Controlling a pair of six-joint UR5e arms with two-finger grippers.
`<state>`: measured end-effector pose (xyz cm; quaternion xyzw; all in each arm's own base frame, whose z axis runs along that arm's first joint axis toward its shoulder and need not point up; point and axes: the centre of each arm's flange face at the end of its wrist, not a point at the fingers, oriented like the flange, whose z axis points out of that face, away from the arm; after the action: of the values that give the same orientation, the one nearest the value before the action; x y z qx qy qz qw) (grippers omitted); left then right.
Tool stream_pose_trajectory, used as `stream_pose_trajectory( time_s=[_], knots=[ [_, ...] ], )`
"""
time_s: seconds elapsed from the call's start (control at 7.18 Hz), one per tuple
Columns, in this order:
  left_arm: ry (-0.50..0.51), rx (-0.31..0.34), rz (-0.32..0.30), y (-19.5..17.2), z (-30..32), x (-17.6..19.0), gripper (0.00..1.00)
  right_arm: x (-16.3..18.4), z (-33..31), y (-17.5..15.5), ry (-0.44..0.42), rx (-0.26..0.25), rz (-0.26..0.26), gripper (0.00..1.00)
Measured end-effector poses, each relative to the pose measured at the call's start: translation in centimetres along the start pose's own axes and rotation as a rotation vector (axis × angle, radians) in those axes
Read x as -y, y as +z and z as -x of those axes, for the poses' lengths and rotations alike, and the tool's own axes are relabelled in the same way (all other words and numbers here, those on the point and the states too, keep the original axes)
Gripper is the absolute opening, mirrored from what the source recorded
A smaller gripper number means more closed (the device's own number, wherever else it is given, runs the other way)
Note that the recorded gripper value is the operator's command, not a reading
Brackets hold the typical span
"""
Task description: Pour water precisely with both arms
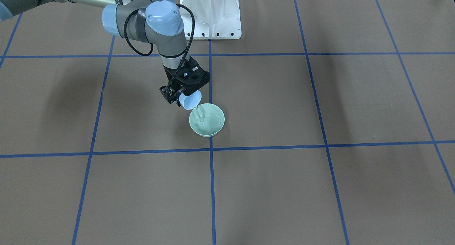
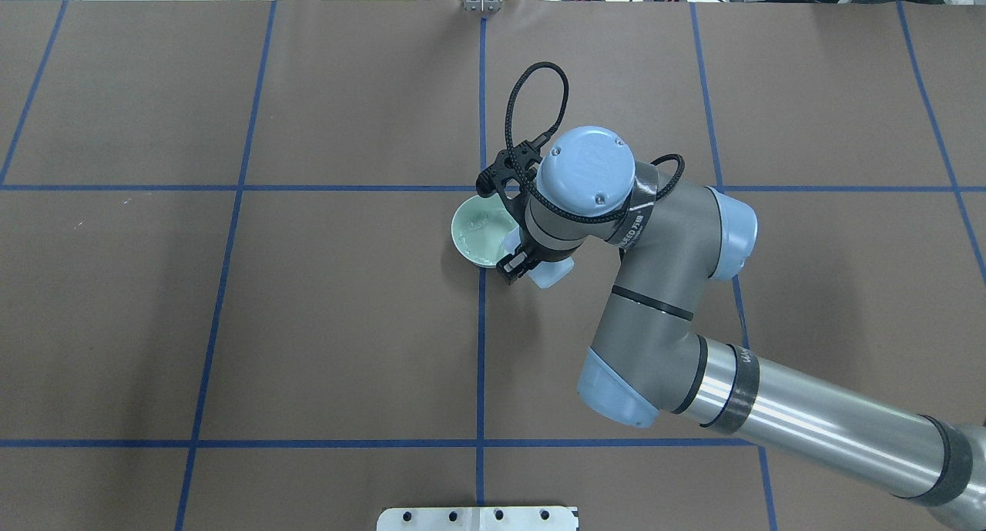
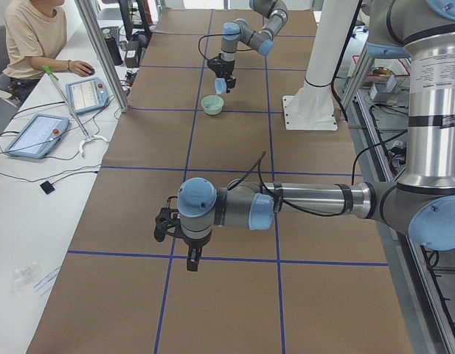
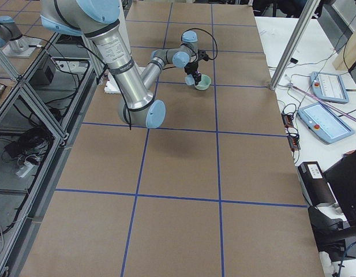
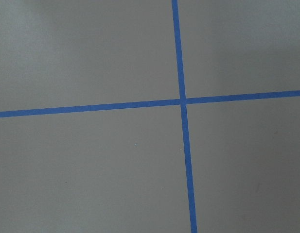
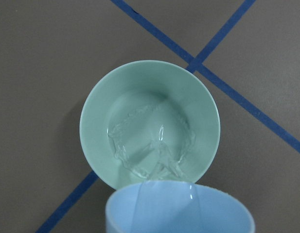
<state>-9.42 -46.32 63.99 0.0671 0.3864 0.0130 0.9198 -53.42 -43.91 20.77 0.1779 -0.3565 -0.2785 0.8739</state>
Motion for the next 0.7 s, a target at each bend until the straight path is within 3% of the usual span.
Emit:
stream_pose_trajectory(
  time_s=[0.7],
  knots=[
    [-0.008, 0.000, 0.007, 0.4, 0.4, -0.1, 1.00, 2.3, -0.2, -2.5, 0.071, -0.001, 0.121, 0.00]
  ],
)
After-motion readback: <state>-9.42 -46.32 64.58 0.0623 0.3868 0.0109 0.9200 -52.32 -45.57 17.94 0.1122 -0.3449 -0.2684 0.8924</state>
